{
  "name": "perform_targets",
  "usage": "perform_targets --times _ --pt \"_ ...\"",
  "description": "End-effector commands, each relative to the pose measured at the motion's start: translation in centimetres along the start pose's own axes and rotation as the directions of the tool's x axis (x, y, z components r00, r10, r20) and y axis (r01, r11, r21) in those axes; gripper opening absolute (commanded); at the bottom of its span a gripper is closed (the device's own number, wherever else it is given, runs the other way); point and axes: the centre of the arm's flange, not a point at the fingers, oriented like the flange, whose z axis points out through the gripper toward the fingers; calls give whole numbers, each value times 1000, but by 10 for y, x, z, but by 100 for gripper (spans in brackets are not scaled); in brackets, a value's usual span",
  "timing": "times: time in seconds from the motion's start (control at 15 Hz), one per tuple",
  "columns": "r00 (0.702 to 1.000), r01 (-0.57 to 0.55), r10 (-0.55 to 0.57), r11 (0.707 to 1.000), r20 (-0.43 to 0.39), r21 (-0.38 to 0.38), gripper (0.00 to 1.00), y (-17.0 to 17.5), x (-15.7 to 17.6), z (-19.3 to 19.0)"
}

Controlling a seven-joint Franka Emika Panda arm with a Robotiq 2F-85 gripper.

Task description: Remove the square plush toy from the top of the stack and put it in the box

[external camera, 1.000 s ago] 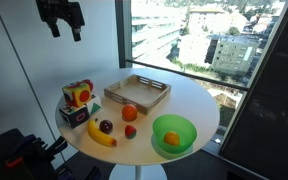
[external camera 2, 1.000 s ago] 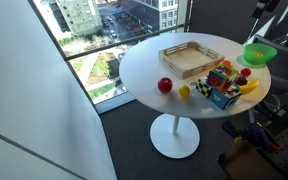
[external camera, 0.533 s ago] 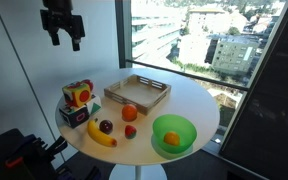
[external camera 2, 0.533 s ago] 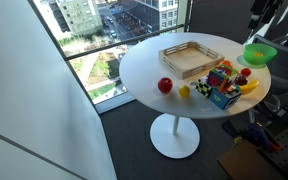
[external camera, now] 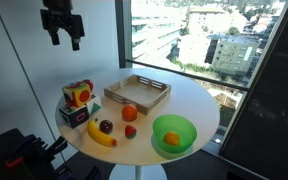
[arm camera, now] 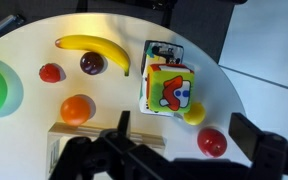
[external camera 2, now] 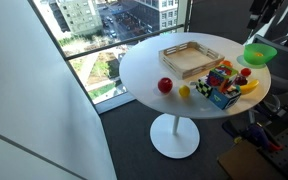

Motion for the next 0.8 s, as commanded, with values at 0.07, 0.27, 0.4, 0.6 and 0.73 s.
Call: perform_targets --times 0.07,0.27,0.4,0.6,0.73 --pt "1000 2 -2 1000 12 4 100 -1 4 5" --pt "999 2 -2 1000 36 -6 100 -6 12 21" --pt "998 5 -4 1000 58 -15 100 -11 18 34" --pt "997 17 -15 1000 78 -17 100 -18 25 55" --pt "997 15 -13 1000 76 -27 100 -23 28 68"
